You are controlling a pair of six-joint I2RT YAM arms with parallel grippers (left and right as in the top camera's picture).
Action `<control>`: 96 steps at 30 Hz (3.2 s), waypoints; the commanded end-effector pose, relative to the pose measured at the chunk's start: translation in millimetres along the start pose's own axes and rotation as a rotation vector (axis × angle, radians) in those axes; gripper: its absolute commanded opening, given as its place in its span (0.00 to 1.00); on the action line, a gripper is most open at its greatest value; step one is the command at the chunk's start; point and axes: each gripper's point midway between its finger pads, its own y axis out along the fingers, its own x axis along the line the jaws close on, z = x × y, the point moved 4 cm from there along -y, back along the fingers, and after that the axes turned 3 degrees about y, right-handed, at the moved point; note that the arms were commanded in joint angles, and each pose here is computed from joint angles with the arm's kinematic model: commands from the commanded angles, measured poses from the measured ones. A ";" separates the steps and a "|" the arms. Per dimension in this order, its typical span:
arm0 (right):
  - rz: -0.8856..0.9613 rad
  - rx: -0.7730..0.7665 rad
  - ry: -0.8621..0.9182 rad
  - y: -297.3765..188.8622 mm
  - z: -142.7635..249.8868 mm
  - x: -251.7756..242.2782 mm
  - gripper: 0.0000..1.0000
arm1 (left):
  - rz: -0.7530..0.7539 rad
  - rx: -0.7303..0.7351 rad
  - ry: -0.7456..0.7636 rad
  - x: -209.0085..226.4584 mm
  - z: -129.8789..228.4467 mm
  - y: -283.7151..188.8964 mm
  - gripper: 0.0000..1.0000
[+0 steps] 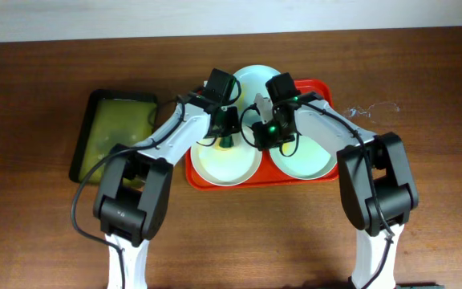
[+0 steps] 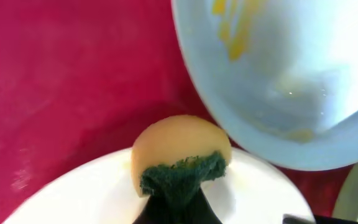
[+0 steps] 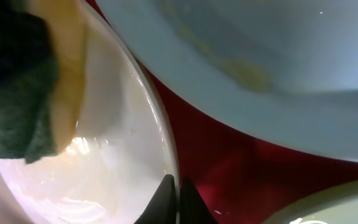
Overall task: Clean dirty plates on tray and stack at the side
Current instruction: 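Scrub the white plate again with the sponge, then lift the white plate with the right gripper and place it right of the tray, then grasp the light blue plate's rim with the right gripper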
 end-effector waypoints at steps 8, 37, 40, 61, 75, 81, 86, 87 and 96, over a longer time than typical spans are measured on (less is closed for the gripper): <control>0.025 0.027 -0.002 3.9 8.3 -5.1 0.04 | -0.556 0.094 0.014 95.0 17.8 -7.0 0.00; 1.464 -0.727 -0.518 -257.8 -38.4 158.3 0.04 | -0.570 -0.021 -0.463 235.0 25.6 -203.0 0.00; 0.869 -0.491 -0.725 -161.5 -29.4 139.2 0.04 | -0.569 -0.021 -0.463 234.9 25.7 -202.9 0.00; 0.190 -0.508 0.814 -178.3 41.8 -343.2 0.44 | -0.566 -0.036 -0.464 235.2 22.7 -202.5 0.00; 0.379 -0.541 0.215 -124.2 -114.8 -128.9 0.99 | -0.546 -0.044 -0.466 233.3 20.4 -201.1 0.00; 0.218 -0.367 0.126 -38.0 -102.7 -113.7 0.61 | -0.544 -0.056 -0.466 233.4 18.1 -201.0 0.00; 0.199 -0.326 0.097 -16.2 -98.7 -98.2 0.14 | -0.544 -0.055 -0.466 233.4 18.2 -201.0 0.00; 0.193 -0.319 0.084 -12.9 -98.2 -90.4 0.04 | -0.544 -0.055 -0.466 233.4 18.2 -201.0 0.00; 0.084 -0.028 0.047 4.2 -40.9 -21.7 0.04 | -0.090 -0.042 -0.366 166.4 7.5 -150.5 0.00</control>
